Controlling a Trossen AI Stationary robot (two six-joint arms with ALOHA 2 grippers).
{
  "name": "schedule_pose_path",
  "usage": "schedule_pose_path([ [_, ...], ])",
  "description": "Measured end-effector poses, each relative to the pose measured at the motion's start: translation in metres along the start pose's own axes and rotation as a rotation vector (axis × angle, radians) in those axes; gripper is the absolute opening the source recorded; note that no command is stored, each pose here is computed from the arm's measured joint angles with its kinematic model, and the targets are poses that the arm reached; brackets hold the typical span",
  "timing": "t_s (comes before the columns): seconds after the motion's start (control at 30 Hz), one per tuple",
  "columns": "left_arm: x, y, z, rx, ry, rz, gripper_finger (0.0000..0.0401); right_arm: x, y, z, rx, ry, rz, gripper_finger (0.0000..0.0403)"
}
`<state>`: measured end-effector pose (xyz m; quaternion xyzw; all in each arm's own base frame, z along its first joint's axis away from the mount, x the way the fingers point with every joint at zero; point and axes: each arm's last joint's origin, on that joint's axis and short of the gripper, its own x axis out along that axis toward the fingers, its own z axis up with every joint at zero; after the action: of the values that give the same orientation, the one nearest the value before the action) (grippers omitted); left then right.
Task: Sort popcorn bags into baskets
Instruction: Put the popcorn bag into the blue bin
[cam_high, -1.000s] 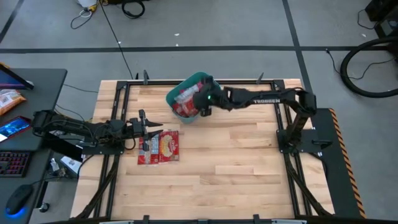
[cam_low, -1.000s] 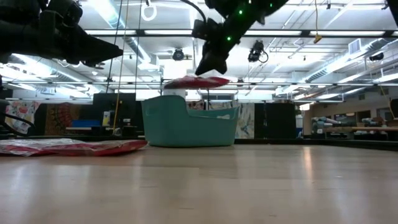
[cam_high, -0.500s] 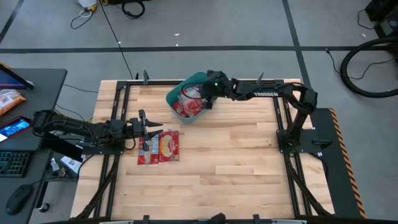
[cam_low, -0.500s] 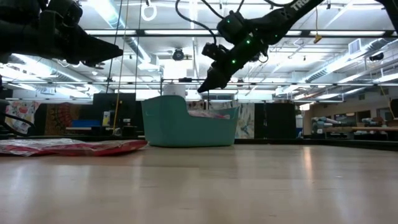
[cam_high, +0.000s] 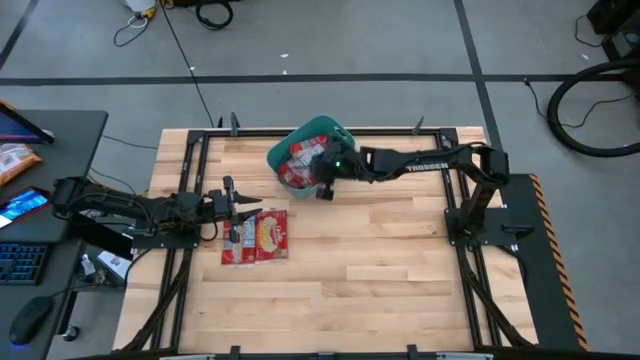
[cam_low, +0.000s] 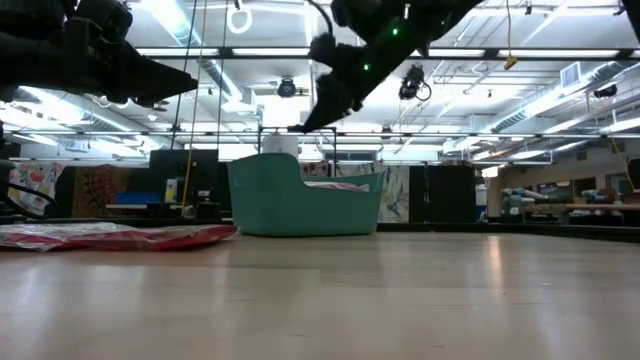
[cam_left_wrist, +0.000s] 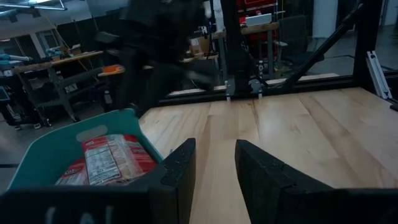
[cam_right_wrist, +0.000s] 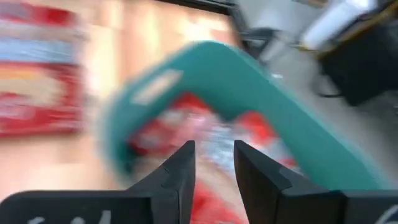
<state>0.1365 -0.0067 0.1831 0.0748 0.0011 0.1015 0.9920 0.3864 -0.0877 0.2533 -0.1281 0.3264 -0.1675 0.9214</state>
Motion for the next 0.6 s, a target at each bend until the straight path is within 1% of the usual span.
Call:
schedule_pose_path([
  [0.13, 0.0, 0.0, 0.0, -0.001, -0.001, 0.0, 0.0119, -0.008, 0.031, 0.006, 0.049, -0.025, 0.169, 0.0115],
  [0.2, 0.0, 0.0, 0.0, -0.001, -0.001, 0.0, 0.0119, -0.013, 0.047, 0.008, 0.054, -0.025, 0.219, 0.0115],
  [0.27, 0.0, 0.0, 0.0, -0.001, -0.001, 0.0, 0.0119, -0.017, 0.06, 0.011, 0.069, -0.031, 0.245, 0.0115],
  [0.33, 0.0, 0.0, 0.0, -0.007, -0.001, 0.0, 0.0119, -0.022, 0.071, 0.013, 0.096, -0.031, 0.243, 0.0115],
  [0.43, 0.0, 0.0, 0.0, -0.015, 0.002, 0.0, 0.0119, -0.027, 0.084, 0.011, 0.119, 0.013, 0.204, 0.0115],
  [0.53, 0.0, 0.001, -0.001, -0.005, 0.008, 0.01, 0.0119, -0.035, 0.102, 0.001, 0.086, 0.078, 0.117, 0.0115],
  [0.6, 0.001, 0.003, -0.003, -0.012, 0.035, 0.024, 0.0119, -0.038, 0.118, -0.012, 0.051, 0.105, 0.071, 0.0115],
])
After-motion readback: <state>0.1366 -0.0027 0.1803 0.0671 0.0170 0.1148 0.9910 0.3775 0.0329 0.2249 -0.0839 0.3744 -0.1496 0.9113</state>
